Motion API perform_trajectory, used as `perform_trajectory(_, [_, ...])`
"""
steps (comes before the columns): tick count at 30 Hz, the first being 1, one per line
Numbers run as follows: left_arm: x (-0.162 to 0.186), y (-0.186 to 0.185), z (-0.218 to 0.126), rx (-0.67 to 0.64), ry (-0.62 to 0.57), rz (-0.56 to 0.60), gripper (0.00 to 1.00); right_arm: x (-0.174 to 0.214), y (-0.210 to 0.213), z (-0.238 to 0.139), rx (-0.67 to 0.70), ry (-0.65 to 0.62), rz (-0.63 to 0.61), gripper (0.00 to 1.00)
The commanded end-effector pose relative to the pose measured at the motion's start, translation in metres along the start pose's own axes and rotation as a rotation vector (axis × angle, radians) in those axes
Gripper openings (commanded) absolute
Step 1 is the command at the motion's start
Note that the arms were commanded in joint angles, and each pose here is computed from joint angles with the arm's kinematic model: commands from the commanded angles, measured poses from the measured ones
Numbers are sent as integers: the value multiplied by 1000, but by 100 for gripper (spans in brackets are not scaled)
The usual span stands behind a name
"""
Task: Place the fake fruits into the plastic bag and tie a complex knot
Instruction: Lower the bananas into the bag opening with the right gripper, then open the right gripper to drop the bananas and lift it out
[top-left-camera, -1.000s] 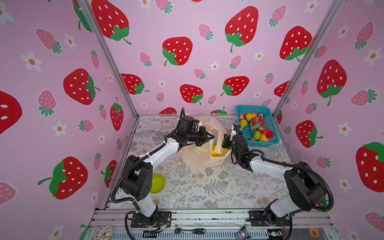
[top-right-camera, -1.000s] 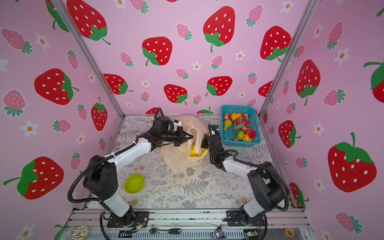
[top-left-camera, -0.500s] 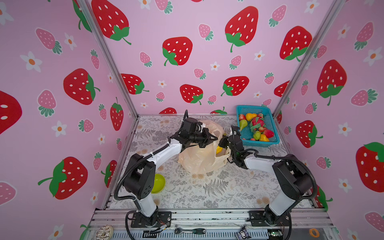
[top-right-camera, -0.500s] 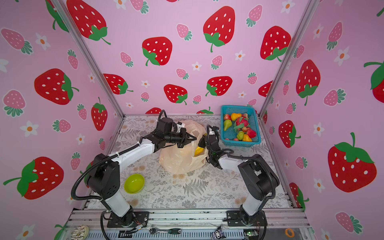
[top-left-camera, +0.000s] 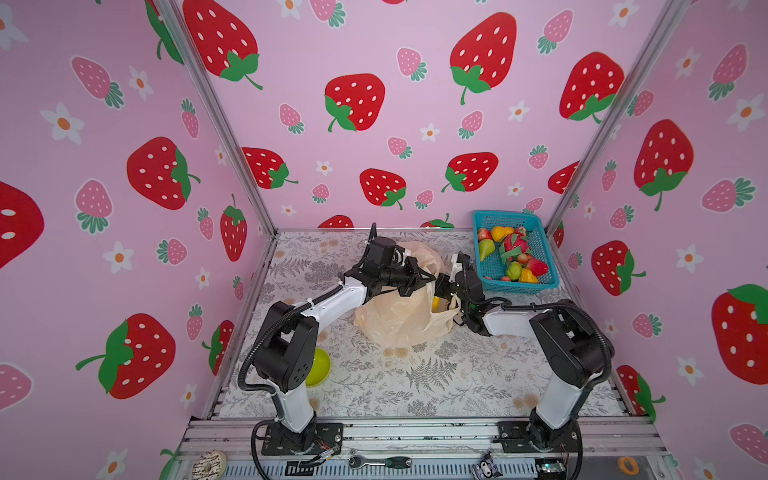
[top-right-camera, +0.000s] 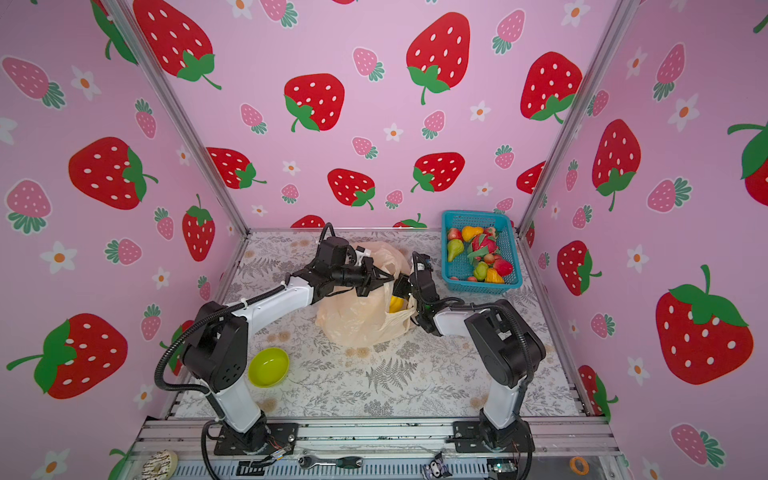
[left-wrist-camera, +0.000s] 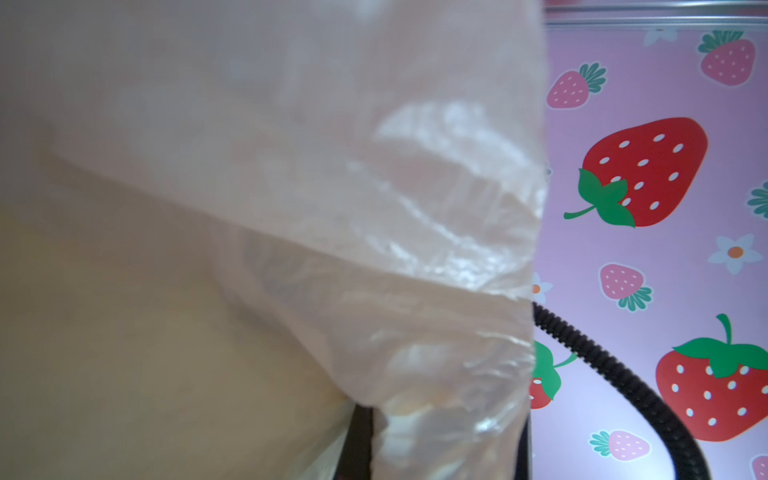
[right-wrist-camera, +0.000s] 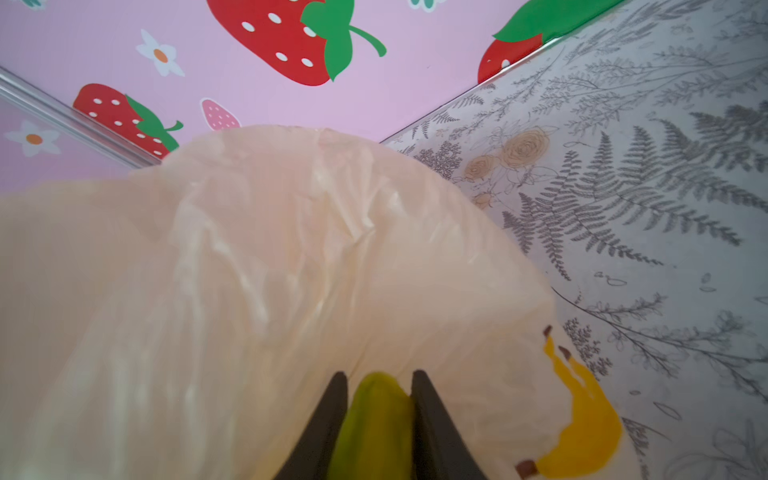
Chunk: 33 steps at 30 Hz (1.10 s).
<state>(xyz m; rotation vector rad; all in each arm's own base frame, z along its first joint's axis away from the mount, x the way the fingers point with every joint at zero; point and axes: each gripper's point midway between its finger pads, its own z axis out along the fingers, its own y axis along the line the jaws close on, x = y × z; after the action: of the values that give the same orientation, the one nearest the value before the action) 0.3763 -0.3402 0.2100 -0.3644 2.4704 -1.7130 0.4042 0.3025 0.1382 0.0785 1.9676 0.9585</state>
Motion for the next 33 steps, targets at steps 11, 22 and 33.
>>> perform_trajectory(11, [-34, 17, -59, -81, -31, 100, 0, -16, 5, -42, -101, 110, -206, 49])
perform_trajectory(22, [-37, 16, -76, -127, -18, 208, 0, -66, -16, -95, 83, 81, -404, 57])
perform_trajectory(33, [-32, 5, -79, -90, 9, 254, 0, -152, -49, -102, 215, -48, -428, 78])
